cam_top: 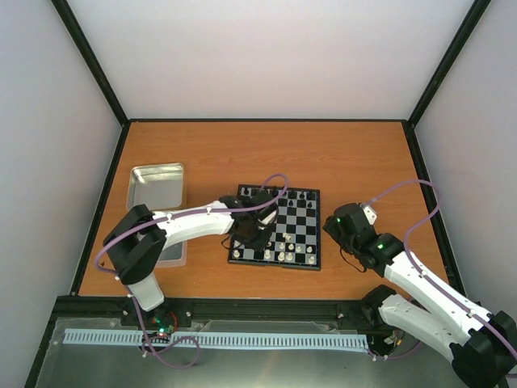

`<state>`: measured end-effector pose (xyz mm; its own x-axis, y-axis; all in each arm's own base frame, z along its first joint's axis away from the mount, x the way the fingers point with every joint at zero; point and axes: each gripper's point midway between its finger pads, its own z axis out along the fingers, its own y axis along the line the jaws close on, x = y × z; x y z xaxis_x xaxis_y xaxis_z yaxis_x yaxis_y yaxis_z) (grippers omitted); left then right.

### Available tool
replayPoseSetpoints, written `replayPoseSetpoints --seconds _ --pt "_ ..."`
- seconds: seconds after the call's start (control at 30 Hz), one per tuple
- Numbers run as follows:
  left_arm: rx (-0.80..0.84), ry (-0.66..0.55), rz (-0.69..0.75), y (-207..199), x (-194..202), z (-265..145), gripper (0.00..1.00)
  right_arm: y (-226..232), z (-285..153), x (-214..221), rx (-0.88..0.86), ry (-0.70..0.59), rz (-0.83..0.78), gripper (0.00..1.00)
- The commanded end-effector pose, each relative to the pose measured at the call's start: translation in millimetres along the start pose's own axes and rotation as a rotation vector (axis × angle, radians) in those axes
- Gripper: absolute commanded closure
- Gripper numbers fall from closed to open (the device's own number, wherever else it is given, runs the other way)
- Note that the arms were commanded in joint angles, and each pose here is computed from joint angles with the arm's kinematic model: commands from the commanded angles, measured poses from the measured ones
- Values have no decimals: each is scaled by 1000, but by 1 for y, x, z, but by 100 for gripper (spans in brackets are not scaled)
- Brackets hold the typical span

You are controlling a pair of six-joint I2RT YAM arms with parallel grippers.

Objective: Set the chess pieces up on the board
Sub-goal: Place the chess piece on the chessboard, then pick up the chess piece from the chessboard.

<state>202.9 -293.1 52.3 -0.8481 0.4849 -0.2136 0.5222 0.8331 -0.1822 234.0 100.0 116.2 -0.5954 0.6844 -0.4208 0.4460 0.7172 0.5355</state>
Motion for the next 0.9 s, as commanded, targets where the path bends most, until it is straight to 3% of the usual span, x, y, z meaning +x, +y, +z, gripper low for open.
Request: replayPoseSetpoints --seconds 0.0,0.27,0.43,0.67,0.87 --pt "6 -14 3 -4 -5 4 93 4 -1 -7 -12 -27 16 39" --pt "-27 -8 0 1 -6 12 91 2 -2 -7 -8 -26 17 39" --pt "-27 -19 4 1 -7 5 79 5 -1 -6 -24 -20 -2 39" --pt "25 -144 21 -12 -34 -39 72 33 1 6 -146 49 -110 39" --pt "-23 -283 -91 23 -56 -70 68 66 7 24 -274 147 -277 39"
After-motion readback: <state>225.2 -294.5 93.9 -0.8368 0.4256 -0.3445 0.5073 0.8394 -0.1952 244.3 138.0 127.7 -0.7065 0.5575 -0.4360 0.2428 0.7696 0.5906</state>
